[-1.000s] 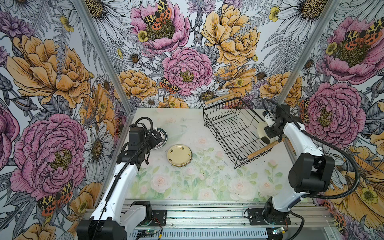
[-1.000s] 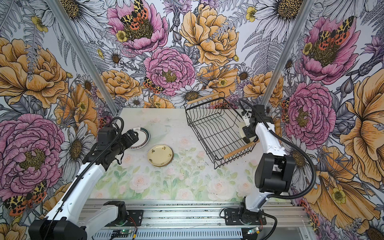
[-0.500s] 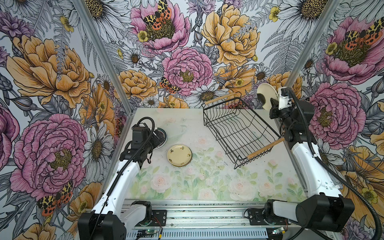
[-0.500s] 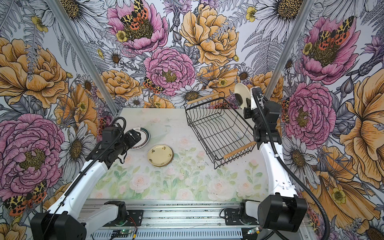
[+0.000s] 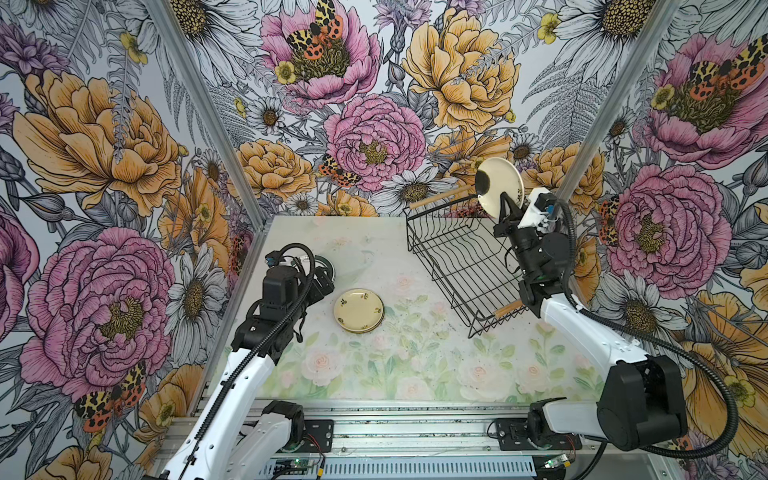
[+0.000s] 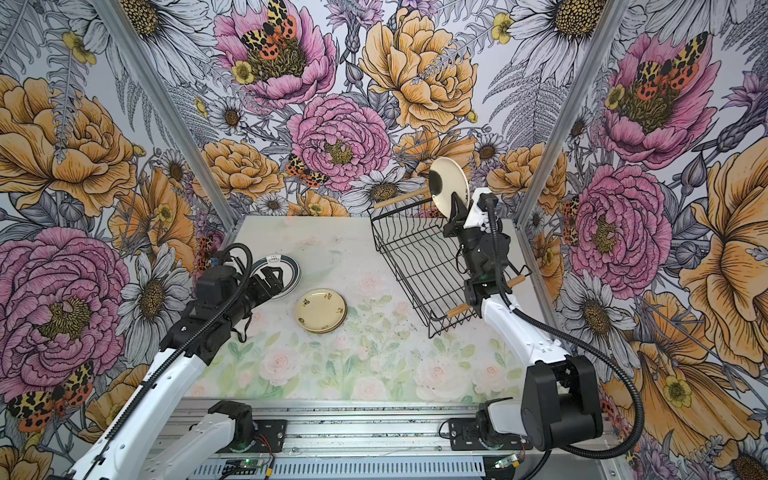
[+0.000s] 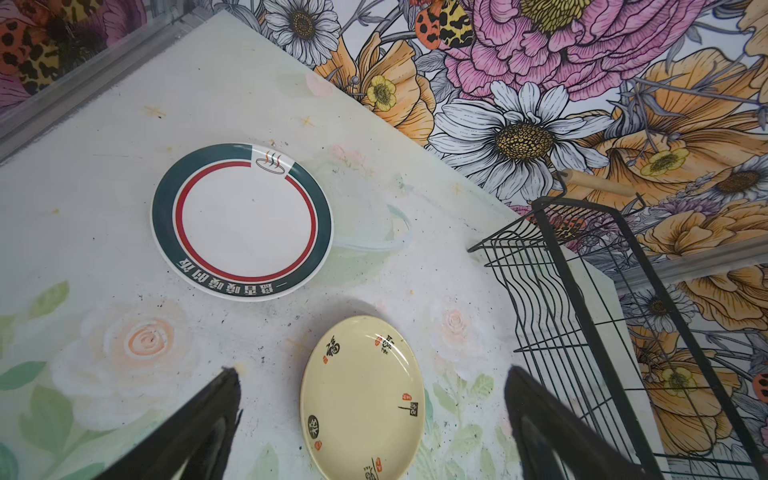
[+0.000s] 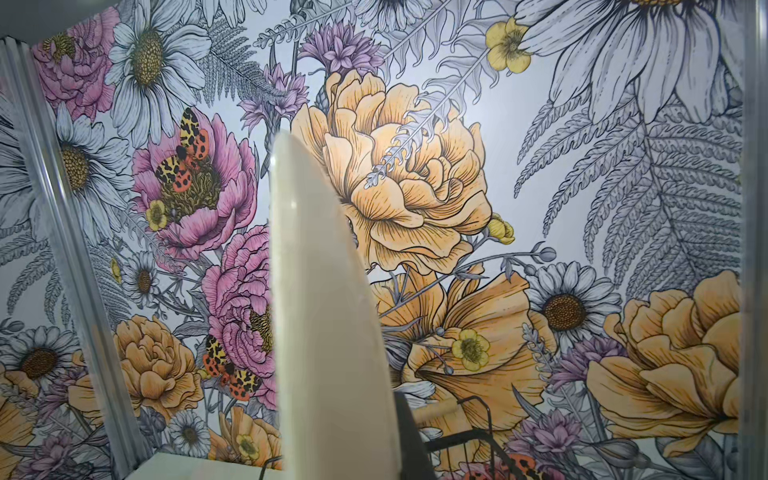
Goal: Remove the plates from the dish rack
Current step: 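Lift the floral cream plate up out of the rack with the right gripper, then carry the floral cream plate over the rack toward the left gripper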
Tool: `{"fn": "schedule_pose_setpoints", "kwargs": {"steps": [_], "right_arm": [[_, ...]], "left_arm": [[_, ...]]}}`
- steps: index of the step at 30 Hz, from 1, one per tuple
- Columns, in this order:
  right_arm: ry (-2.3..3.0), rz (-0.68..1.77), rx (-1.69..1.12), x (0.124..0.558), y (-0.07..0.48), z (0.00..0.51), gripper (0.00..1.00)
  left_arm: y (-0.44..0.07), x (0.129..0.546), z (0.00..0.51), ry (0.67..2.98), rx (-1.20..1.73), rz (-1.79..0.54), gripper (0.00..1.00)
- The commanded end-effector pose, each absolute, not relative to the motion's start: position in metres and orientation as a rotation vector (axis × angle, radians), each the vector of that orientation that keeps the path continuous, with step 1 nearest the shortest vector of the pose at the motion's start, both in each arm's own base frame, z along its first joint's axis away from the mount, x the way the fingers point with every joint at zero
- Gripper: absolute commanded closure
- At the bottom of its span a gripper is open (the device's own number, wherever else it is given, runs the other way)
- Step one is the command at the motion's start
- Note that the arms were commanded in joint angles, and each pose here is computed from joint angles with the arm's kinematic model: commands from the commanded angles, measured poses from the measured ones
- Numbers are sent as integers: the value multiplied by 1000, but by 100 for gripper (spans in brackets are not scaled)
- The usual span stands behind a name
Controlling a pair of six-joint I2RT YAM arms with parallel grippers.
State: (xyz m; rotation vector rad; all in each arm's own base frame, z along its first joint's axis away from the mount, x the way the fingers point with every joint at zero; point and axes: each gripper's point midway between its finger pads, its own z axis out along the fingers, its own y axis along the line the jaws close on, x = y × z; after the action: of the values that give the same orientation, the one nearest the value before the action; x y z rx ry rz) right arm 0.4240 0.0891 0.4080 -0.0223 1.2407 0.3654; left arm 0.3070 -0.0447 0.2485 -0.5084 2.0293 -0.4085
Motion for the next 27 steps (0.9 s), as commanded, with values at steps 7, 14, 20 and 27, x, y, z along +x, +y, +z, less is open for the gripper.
{"fn": "schedule_pose_setpoints", "kwargs": {"steps": [7, 14, 20, 27], "right_arm": [[1202, 766, 232, 380, 102, 424, 100], [1417, 1059, 383, 391, 136, 373, 100], [1640, 1291, 467, 401, 176, 338, 100], [1917, 1505, 372, 394, 230, 311, 100]], "left_arm": [[-65, 301, 245, 2074, -416, -521, 1], [-89, 298, 236, 2110, -420, -659, 1], [-96, 301, 254, 2034, -395, -654, 1], [-118, 305, 280, 1974, -386, -727, 1]]}}
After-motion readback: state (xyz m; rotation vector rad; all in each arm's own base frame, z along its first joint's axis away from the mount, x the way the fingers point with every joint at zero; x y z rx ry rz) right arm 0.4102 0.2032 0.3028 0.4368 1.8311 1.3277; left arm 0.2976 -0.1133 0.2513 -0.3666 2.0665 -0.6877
